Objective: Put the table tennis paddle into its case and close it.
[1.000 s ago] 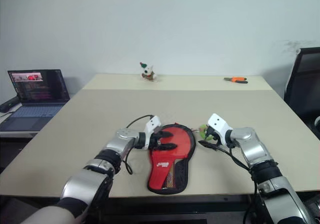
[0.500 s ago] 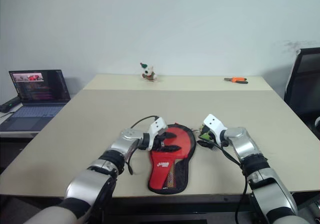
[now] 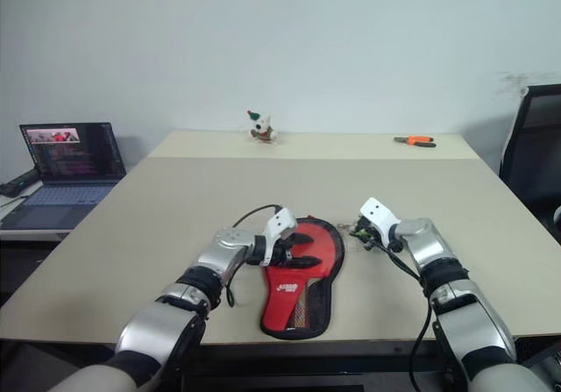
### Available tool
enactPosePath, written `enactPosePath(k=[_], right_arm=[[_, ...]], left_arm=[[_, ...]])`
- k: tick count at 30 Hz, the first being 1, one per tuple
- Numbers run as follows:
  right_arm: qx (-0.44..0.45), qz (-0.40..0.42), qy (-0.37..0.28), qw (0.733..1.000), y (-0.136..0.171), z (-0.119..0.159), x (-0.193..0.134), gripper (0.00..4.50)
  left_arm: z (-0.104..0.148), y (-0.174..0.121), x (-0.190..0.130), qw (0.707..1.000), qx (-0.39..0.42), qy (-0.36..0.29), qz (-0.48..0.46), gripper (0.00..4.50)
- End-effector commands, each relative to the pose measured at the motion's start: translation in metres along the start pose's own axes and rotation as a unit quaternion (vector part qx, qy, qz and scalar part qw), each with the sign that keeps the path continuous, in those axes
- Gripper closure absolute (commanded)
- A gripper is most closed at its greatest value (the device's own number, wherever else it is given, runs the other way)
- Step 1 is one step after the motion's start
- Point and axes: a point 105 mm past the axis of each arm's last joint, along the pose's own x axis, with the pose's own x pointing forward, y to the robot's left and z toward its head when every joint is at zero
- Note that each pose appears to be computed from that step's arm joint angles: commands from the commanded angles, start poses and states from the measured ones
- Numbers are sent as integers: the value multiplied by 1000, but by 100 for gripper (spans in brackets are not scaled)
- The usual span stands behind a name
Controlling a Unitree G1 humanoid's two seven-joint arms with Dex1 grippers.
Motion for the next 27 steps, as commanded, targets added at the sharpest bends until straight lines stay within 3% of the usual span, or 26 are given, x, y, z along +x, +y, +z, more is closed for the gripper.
enactPosePath(k=[1,12,19,27], right_arm=[[-49,-10,-21,999,-7,11,-21,447],[-45,12,-22,999,35,4,-67,447],[-22,71,-8,997,70,-2,-94,447],[-15,200,9,980,130,-10,-124,447]], left_arm=[[-35,-17,6,998,-21,51,-23,85],[-57,-34,14,996,-17,71,-43,85],[-61,-38,16,996,-15,79,-47,85],[-63,-38,17,995,-15,82,-46,85]])
